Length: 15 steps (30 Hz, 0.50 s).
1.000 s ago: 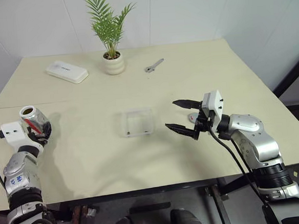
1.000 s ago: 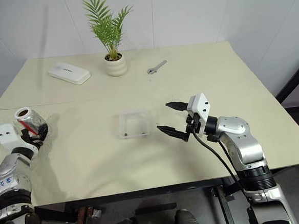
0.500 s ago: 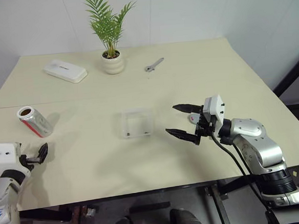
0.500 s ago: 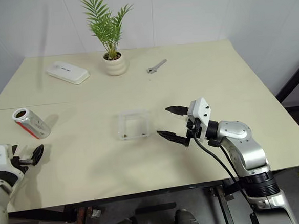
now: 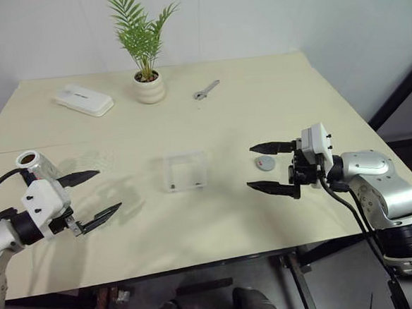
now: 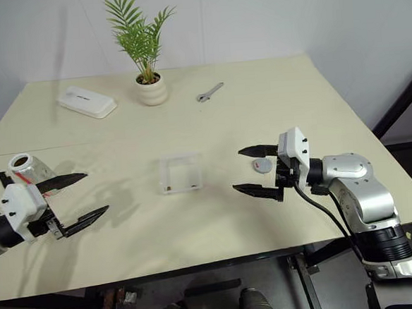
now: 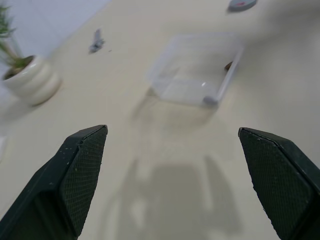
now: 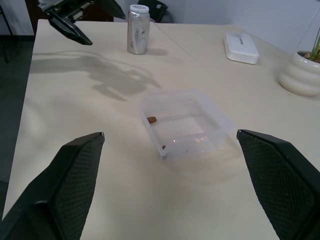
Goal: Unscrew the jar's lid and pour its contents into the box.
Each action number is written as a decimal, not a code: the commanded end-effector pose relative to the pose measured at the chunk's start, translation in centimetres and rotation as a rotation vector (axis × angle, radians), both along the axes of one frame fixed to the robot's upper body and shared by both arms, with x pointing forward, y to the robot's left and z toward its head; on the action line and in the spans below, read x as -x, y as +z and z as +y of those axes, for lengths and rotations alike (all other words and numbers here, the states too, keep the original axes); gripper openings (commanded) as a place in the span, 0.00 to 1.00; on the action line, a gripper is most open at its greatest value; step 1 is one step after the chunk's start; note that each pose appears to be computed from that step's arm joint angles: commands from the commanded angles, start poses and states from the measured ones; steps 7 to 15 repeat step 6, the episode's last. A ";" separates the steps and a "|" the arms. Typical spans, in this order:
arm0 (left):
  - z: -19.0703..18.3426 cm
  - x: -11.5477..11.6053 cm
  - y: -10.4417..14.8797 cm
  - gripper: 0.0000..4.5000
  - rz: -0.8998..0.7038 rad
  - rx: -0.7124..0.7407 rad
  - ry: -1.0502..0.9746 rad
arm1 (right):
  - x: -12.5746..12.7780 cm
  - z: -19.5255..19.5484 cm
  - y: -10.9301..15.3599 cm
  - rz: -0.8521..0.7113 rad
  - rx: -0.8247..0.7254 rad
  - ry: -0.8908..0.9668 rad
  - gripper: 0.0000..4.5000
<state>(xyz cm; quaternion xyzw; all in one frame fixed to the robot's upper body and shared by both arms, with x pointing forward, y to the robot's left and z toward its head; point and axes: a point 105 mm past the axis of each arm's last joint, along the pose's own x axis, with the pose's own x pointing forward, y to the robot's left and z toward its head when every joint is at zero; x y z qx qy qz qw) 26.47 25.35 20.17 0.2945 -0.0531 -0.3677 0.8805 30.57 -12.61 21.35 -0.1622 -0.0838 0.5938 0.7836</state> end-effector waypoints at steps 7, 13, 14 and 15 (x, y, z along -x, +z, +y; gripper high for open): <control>0.1 -0.8 -0.2 1.00 0.007 0.014 -0.013 | 0.1 -1.3 0.9 -0.068 -0.003 -0.090 1.00; 0.1 -0.8 -0.2 1.00 0.007 0.014 -0.013 | 0.1 -1.3 0.9 -0.068 -0.003 -0.090 1.00; 0.1 -0.8 -0.2 1.00 0.007 0.014 -0.013 | 0.1 -1.3 0.9 -0.068 -0.003 -0.090 1.00; 0.1 -0.8 -0.2 1.00 0.007 0.014 -0.013 | 0.1 -1.3 0.9 -0.068 -0.003 -0.090 1.00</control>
